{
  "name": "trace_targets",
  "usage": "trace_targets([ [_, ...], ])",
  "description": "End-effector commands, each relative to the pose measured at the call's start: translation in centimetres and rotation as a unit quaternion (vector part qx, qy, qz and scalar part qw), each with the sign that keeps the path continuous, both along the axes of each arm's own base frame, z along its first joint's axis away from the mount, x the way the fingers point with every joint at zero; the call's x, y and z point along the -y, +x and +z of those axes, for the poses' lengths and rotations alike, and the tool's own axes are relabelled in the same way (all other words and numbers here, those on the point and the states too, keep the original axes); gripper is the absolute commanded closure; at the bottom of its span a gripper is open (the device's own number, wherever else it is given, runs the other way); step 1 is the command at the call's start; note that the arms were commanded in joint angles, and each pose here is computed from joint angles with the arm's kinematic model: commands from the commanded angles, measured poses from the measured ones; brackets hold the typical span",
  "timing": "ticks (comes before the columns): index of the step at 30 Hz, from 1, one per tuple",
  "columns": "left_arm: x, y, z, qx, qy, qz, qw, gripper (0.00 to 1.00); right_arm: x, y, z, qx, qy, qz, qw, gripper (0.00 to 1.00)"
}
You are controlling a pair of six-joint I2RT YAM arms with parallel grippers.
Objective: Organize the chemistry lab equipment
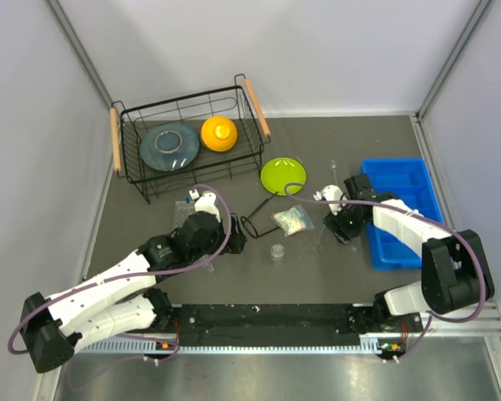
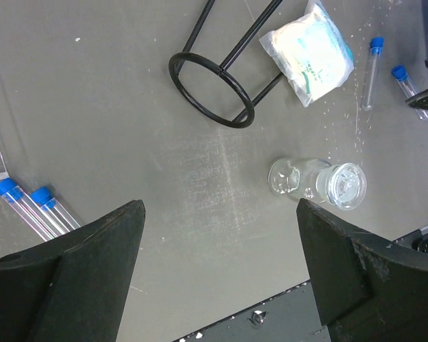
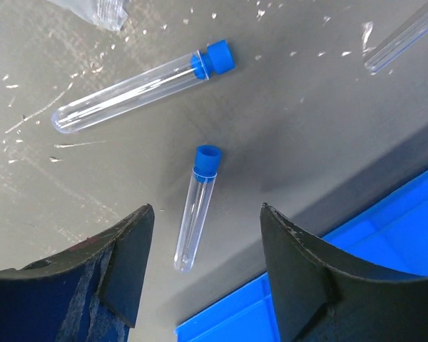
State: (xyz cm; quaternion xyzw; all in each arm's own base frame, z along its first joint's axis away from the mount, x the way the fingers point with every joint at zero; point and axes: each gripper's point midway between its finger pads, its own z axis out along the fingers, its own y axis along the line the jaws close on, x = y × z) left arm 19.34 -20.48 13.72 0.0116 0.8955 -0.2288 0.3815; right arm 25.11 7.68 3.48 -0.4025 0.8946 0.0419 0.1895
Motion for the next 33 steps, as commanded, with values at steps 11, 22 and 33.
trace_targets([
  [11, 1.1, 1.4, 3.7, 0.055, -0.055, -0.004, 0.997, 0.07, 0.6, -2.2, -1.5, -0.043, -0.014, 0.000, 0.999, 0.51],
  [22, 2.9, 0.8, 6.7, 0.076, -0.146, -0.028, 0.986, 0.07, 0.7, -2.3, -2.3, -0.070, -0.019, -0.021, 0.997, 0.80],
  [33, 8.1, -0.9, 11.6, 0.075, -0.335, -0.110, 0.933, 0.07, -2.1, -0.5, 4.2, -0.012, 0.142, -0.024, 0.990, 0.90],
])
